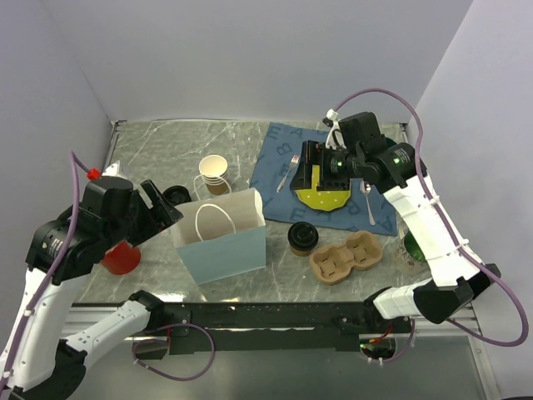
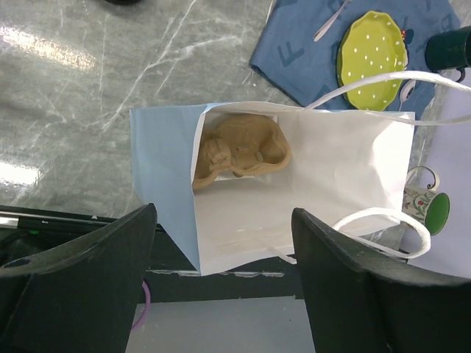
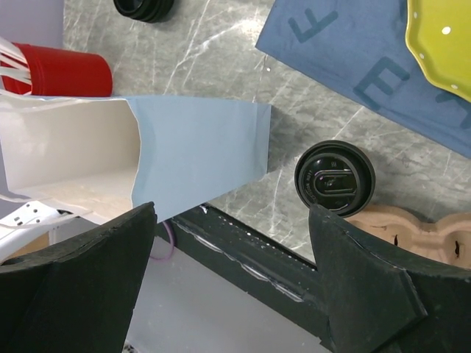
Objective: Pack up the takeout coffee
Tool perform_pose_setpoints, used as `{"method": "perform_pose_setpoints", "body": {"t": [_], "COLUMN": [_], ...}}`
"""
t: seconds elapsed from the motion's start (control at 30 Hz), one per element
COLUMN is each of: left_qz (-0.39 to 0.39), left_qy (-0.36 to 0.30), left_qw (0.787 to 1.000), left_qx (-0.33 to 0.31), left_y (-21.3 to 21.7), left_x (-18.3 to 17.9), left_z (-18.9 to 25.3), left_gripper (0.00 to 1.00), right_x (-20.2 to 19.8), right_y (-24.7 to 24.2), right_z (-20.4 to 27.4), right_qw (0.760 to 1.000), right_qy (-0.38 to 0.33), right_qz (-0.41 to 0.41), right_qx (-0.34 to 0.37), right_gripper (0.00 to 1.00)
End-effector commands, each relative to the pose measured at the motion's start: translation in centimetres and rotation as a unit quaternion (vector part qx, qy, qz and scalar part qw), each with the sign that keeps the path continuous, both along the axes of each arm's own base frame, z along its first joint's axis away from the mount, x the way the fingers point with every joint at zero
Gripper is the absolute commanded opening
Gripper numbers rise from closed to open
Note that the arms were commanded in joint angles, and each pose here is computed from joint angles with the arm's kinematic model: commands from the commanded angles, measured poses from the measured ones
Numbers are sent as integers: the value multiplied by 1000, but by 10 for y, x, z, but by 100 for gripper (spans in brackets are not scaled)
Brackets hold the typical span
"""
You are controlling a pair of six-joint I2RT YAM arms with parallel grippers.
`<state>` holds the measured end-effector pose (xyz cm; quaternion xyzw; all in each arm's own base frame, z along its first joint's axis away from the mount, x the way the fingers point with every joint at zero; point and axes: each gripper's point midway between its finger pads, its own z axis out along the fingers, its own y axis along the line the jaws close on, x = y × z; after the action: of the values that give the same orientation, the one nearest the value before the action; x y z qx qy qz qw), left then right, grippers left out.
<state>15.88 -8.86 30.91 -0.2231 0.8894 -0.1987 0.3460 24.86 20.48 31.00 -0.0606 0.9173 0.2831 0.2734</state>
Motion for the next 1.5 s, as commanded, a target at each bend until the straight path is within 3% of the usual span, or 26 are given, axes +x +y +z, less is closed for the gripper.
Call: {"method": "perform_pose_setpoints", "body": {"t": [0.0, 0.17, 0.33, 0.5, 0.77, 0.83, 0.97, 1.03, 1.1, 1.17, 1.27, 1.47], "left_qz": [-3, 2, 20, 17, 0, -5, -16, -17, -18, -16, -16, -17], "left_qy": [-10, -4, 27, 40, 43, 46, 44, 48, 49, 48, 51, 54], "left_qw": [1000, 1000, 999, 997, 998, 998, 999, 998, 998, 998, 998, 998], "left_qx": [13, 9, 33, 64, 49, 40, 24, 23, 24, 23, 22, 10], "left_y": [7, 9, 12, 11, -3, -6, -16, -18, -18, -18, -17, -21], "left_x": [-4, -11, -4, 12, 22, 21, 25, 27, 27, 27, 25, 23], "left_z": [4, -5, -27, -29, -33, -38, -39, -39, -40, -41, -43, -47], "left_gripper": [79, 79, 75, 51, 35, 29, 3, 1, 1, 1, 1, 1], "right_x": [-2, -17, -20, -14, -15, -19, -24, -23, -23, -22, -25, -31], "right_y": [8, 40, 69, 72, 87, 94, 107, 108, 104, 101, 100, 94], "right_z": [25, 39, 29, 5, -15, -15, -12, -16, -19, -21, -26, -41], "right_qw": [999, 991, 992, 994, 991, 991, 991, 991, 991, 991, 990, 987], "right_qy": [-26, -25, -21, 12, 32, 34, 37, 45, 53, 55, 63, 93], "right_qz": [24, 100, 123, 97, 106, 113, 128, 124, 116, 110, 107, 98], "right_qx": [31, 91, 31, -53, -75, -63, -33, -36, -50, -58, -62, -88], "right_gripper": [88, 82, 78, 73, 63, 55, 31, 23, 23, 35, 41, 46]}}
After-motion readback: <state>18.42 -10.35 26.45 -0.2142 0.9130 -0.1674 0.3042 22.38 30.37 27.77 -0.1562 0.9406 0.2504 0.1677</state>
